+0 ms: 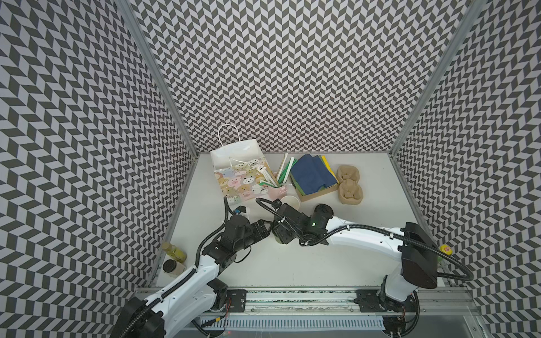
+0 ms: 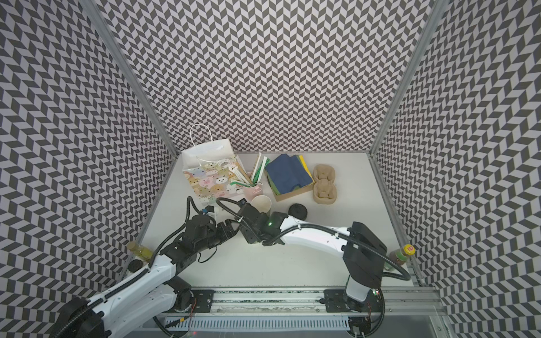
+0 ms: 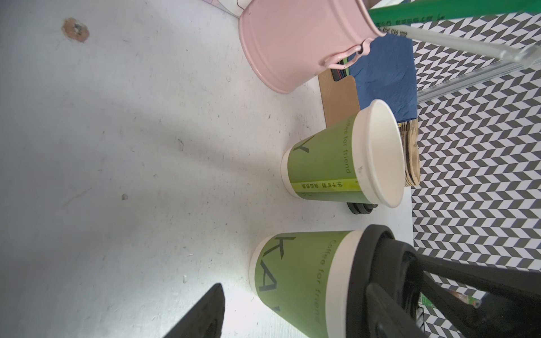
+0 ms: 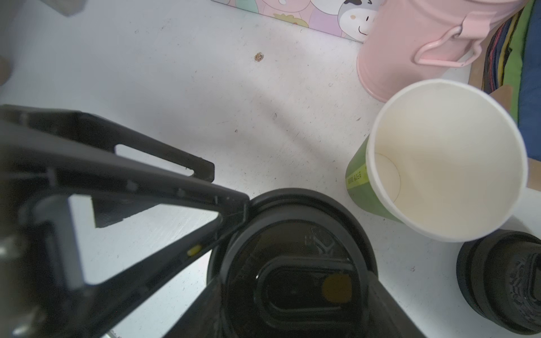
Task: Pack a coffee takeout order
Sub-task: Close the lid on the coffee cup.
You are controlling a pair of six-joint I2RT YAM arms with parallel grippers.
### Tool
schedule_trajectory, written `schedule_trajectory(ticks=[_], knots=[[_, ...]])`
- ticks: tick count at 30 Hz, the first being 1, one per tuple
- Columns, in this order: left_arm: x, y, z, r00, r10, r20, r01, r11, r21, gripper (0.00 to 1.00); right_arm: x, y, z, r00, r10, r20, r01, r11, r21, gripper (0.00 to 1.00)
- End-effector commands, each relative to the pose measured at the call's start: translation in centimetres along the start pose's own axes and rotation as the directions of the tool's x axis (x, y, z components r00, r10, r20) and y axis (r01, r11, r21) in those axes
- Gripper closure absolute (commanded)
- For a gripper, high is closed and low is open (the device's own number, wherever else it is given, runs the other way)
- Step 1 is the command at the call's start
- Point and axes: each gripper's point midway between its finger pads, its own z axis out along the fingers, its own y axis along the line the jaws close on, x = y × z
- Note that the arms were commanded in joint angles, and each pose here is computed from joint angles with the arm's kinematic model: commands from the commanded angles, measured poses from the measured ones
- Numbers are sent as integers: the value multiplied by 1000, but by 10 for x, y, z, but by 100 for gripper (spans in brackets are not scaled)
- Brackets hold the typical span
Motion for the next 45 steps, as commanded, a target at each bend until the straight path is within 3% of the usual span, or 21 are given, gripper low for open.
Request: schedule_trajectory(ticks=[1,14,23,34,37,45], knots=[[14,29,5,1000,-16,-21,14,997,-80,32,133,-28,28,886,-78,-458,118,991,59,42],[45,79,6,997,-58,-48,49,982,-183,52,137,-25,31,877,-86,-474,120,992,43,42],[64,107,4,995,-78,-67,59,969,-240,55,142,-26,31,874,-85,-479,118,992,40,42],[79,129,2,992,-92,-84,65,957,-282,64,148,-25,33,869,-85,-488,114,993,32,42],[79,129,3,992,-82,-91,53,956,-288,71,149,-26,33,867,-87,-491,118,992,33,42],[84,134,5,989,-87,-116,47,950,-309,69,149,-25,32,866,-87,-492,115,993,27,42]])
